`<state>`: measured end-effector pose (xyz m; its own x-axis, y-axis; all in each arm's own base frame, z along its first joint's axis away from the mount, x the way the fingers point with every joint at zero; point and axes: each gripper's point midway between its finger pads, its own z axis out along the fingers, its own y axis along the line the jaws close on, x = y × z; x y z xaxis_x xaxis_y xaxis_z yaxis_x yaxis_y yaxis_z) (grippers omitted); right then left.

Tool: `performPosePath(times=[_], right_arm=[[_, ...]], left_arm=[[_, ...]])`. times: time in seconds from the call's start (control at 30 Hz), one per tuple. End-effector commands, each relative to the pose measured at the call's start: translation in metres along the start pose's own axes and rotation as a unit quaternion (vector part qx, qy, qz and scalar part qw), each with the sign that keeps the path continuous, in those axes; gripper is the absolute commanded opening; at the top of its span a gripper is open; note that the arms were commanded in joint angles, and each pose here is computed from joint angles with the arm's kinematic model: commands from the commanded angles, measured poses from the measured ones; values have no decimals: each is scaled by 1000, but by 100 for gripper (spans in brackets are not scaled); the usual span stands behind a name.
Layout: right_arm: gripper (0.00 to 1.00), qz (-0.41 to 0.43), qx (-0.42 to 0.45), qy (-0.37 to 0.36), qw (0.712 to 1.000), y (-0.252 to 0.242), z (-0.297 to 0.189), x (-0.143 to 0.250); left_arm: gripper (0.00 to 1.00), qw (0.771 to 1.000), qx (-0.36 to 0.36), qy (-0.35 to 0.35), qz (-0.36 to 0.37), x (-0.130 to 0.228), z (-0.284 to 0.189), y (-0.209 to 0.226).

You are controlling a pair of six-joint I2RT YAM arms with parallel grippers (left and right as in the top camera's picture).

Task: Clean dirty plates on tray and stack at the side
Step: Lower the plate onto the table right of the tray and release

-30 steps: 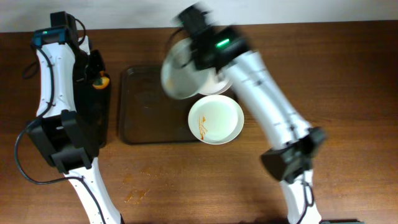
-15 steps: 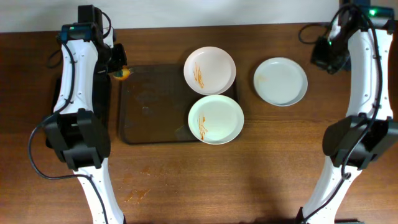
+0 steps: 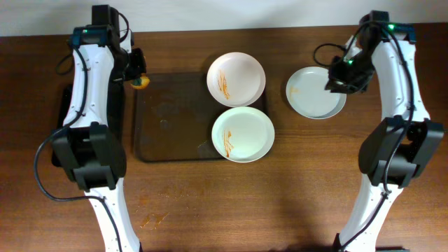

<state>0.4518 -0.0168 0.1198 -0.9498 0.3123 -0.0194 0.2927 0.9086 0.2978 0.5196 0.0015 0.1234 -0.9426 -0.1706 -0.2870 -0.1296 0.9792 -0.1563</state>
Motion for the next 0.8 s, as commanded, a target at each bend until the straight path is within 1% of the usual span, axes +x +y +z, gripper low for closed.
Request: performPosePath(times=[0.0,0.13,0.2,0.27,0.37,0.5,0.53,0.57,0.6,0.7,0.77], right_arm=[[20,-24,-59,33,997,41,-5,23],[26,-45,-13,91,995,56,4,60],[29,-71,14,117,991,71,11,81],[34,-76,50,126,988,75,20,92],[34,-84,108,133,982,76,37,107],[35,-86,152,123,977,73,57,113],[38,-85,172,115,975,67,61,111],[45,-87,178,111,974,64,67,110],[46,-87,178,112,974,62,72,111],[46,-91,164,123,974,60,88,117],[46,-115,121,131,977,74,97,120]], left_arm=[[1,1000,8,-8,16,-2,-5,-12],[1,1000,8,-7,18,-2,-5,-14],[0,1000,8,-7,18,-2,-5,-14],[0,1000,8,-8,18,-2,-5,-14],[0,1000,8,-8,18,-2,-5,-14],[0,1000,9,-10,19,-3,-5,-14],[1,1000,9,-10,19,-3,-5,-14],[0,1000,9,-11,19,-3,-5,-14],[0,1000,9,-11,19,-4,-5,-14],[1,1000,9,-11,19,-4,-5,-14],[1,1000,9,-11,19,-4,-5,-14]])
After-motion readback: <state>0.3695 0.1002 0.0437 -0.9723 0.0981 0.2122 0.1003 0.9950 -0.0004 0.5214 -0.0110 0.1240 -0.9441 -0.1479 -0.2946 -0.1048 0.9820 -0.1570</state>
